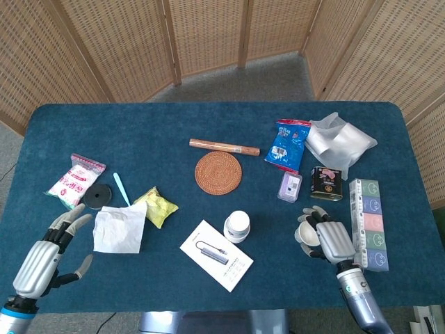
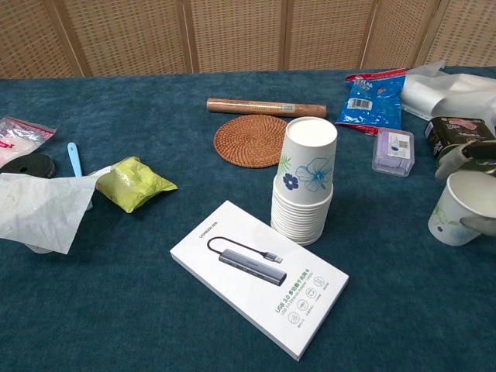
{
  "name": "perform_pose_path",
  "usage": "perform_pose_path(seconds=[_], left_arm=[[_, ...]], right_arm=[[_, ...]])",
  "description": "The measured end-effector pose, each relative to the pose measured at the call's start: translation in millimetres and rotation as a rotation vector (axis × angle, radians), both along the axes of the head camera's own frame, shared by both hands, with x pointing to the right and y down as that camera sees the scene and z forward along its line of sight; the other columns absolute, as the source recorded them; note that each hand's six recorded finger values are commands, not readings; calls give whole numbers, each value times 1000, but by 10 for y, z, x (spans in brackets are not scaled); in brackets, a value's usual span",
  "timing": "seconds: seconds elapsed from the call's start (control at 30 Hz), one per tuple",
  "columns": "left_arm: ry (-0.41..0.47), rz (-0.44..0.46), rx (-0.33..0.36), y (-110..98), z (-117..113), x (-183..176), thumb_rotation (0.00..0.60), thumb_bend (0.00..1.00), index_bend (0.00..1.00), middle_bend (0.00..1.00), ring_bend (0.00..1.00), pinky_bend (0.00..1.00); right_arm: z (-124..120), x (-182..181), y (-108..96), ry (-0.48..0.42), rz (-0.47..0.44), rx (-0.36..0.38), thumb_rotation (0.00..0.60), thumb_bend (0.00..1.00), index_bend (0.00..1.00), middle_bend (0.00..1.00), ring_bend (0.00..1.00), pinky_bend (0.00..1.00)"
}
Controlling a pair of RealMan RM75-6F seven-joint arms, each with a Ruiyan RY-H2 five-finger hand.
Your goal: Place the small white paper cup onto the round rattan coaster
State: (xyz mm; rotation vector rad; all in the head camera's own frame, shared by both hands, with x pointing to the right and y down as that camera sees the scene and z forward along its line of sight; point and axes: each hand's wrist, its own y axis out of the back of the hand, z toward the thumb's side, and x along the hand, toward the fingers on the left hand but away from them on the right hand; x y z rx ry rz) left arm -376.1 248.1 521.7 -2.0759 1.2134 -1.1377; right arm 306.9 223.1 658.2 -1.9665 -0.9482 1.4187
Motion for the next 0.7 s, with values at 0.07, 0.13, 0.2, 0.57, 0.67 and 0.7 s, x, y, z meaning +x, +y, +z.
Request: perform_pose_path(seconds=[0.07, 0.13, 0.2, 0.57, 0.67, 0.7], left_arm=[[0, -5, 5, -9, -2, -15, 600, 460, 91, 15, 0, 0], [0, -9, 6, -14, 5, -22, 600, 459, 91, 12, 0, 0], [2, -9, 5, -17, 19, -20, 600, 460, 92, 9, 0, 0], [2, -3, 27, -60, -24, -22, 600, 460, 91, 4, 0, 0], [6, 3, 33, -68, -50, -8, 600, 459, 91, 4, 0, 0], [7, 5, 35, -69, -57, -6, 600, 459, 91, 4, 0, 0]], right_arm=[[13, -5, -6, 2, -2, -4, 600, 363, 363, 266, 205, 495], [18, -14, -12, -1, -3, -4, 600, 367, 371, 309, 261, 571], [19, -31, -18, -12, -2, -3, 600, 373, 377, 345, 307, 637], [-102, -118, -161, -22, -46, 7, 600, 372, 387, 345, 312, 645], [-185, -208, -264, -48, -61, -1, 600, 373, 386, 345, 311, 645], [-216, -242, -308, -58, -67, -4, 600, 374, 388, 345, 311, 645]])
